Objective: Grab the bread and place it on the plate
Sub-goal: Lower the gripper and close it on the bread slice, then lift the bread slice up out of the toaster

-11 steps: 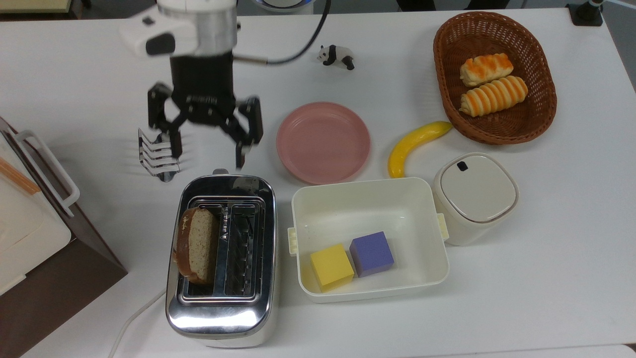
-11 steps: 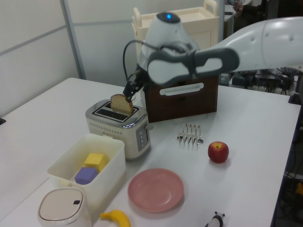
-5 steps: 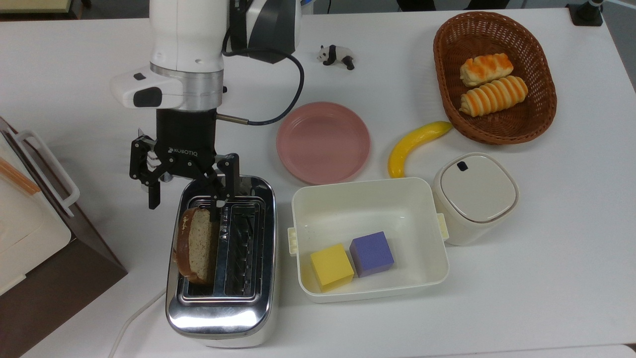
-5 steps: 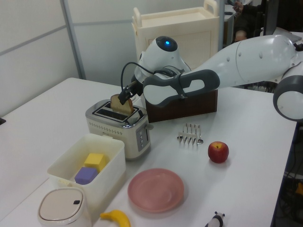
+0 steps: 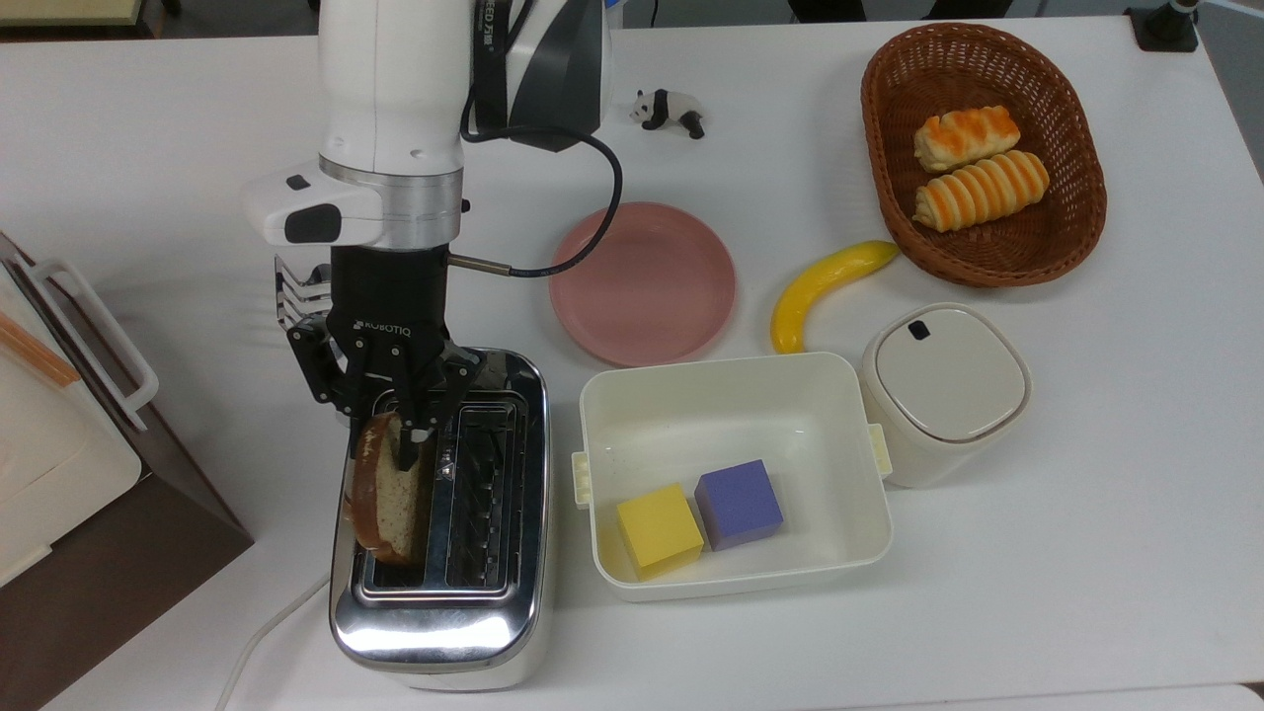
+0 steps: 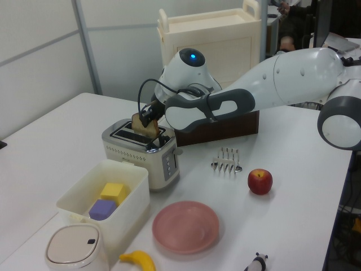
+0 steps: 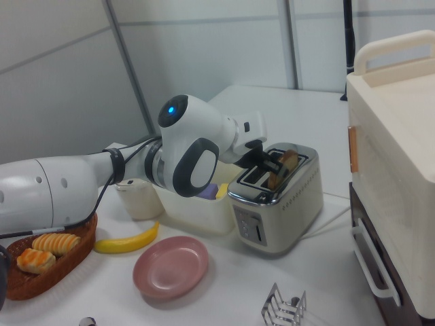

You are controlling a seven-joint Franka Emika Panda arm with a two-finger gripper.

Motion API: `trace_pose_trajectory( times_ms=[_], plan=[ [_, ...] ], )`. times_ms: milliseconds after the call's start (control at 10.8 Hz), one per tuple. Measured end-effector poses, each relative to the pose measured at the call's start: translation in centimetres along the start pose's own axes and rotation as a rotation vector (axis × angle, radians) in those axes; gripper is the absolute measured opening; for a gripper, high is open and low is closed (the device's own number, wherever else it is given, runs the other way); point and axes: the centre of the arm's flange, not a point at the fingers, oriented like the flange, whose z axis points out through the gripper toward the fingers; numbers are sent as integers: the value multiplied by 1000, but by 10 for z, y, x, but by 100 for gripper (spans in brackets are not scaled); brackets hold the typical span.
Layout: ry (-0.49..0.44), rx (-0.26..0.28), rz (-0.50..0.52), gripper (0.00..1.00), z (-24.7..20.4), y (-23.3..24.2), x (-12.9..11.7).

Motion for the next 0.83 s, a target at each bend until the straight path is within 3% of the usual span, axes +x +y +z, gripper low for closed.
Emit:
trace_pose_trajectory(
  times_ms=[185, 371, 649, 834],
  plan=[
    [14, 3, 5, 13, -5, -1, 6],
    [71, 16, 35, 13, -31, -3, 27],
    [170, 53, 103, 13, -105, -3, 64],
    [103, 66, 128, 12, -138, -12, 67]
  ],
)
